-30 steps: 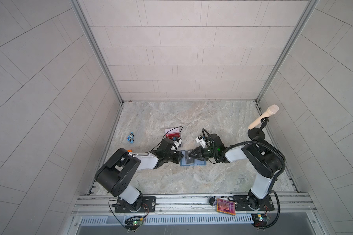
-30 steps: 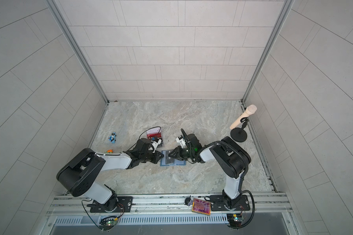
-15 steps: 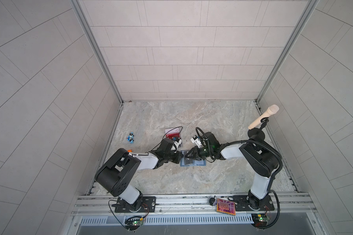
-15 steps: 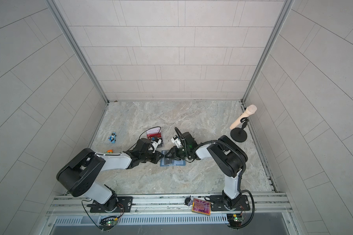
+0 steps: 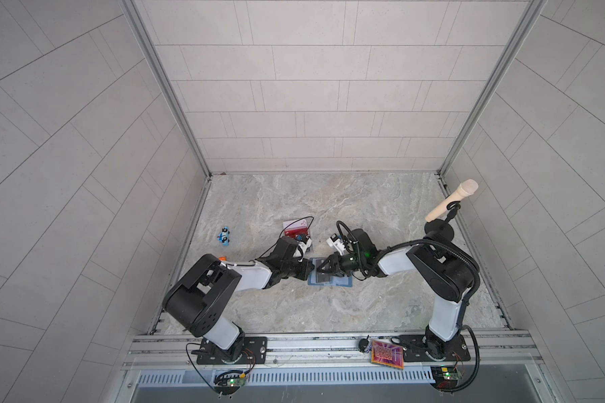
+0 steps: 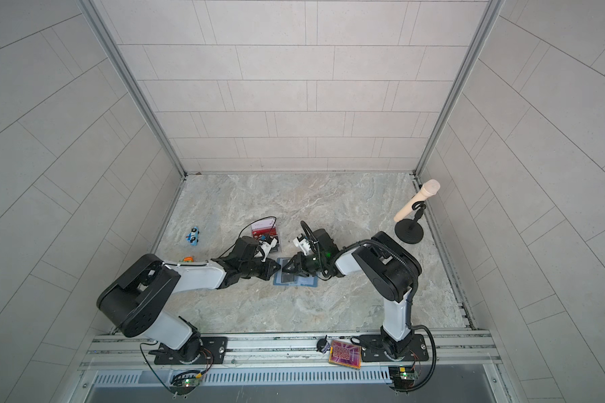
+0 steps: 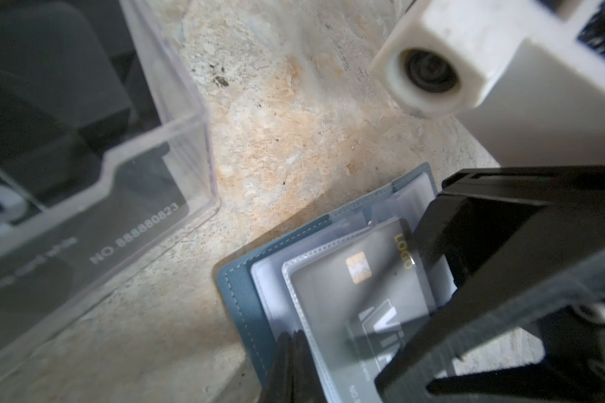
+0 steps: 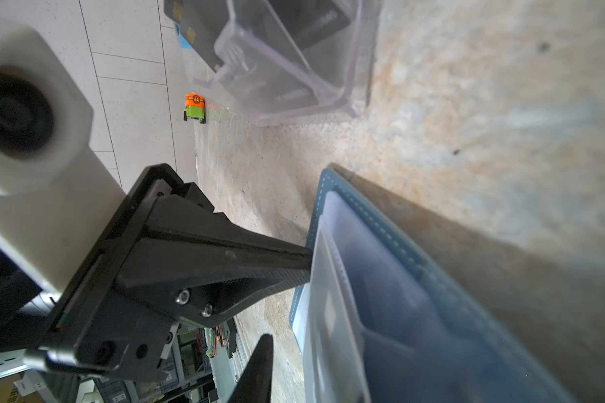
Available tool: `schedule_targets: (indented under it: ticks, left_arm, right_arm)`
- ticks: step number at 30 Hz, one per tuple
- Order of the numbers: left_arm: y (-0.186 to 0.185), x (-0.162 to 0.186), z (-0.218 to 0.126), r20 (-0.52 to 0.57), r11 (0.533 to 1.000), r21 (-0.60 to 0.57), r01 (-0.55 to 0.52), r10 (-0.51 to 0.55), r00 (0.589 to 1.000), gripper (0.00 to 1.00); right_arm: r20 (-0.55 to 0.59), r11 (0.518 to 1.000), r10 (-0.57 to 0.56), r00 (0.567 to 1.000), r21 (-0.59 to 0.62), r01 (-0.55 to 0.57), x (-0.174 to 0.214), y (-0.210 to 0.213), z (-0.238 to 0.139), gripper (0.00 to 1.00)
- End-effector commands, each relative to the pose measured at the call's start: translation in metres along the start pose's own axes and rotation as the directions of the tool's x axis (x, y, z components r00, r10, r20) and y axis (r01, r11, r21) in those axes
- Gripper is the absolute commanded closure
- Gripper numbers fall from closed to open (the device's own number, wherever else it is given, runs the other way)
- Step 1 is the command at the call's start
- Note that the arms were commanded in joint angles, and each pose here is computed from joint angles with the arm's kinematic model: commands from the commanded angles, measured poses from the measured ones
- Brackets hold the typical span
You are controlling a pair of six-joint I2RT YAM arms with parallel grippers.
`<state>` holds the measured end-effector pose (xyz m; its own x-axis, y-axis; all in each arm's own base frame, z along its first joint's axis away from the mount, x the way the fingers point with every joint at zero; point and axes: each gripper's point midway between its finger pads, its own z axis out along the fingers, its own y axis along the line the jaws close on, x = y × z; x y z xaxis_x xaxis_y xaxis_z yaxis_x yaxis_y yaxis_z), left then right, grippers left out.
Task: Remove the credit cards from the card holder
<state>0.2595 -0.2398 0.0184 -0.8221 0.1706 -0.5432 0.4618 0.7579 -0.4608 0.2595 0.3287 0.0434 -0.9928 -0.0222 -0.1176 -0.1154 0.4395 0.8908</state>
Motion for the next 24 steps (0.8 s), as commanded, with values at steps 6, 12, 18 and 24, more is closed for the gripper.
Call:
schedule_targets:
  ticks: [6,12,18,24]
  left_arm:
    - [0.023,0.042,0.004,-0.142,0.995,-0.099,0.024,-0.038,0.989,0.99]
    - [0.024,0.042,0.004,-0.143,0.995,-0.101,0.026,-0.041,0.989,0.99]
    - [0.024,0.042,0.005,-0.146,0.994,-0.103,0.027,-0.042,0.988,0.99]
    - [0.024,0.042,0.004,-0.145,0.994,-0.104,0.027,-0.042,0.989,0.99]
  right_arm:
    - [0.038,0.997,-0.009,0.999,-0.08,0.012,-0.003,0.014,-0.013,0.76]
    - [0.058,0.996,-0.004,0.998,-0.087,0.009,-0.006,0.013,-0.021,0.77]
    - [0.071,0.996,0.008,0.997,-0.092,-0.001,-0.004,0.01,-0.03,0.78]
    - [0.085,0.996,0.014,0.996,-0.093,-0.006,-0.005,0.008,-0.038,0.79]
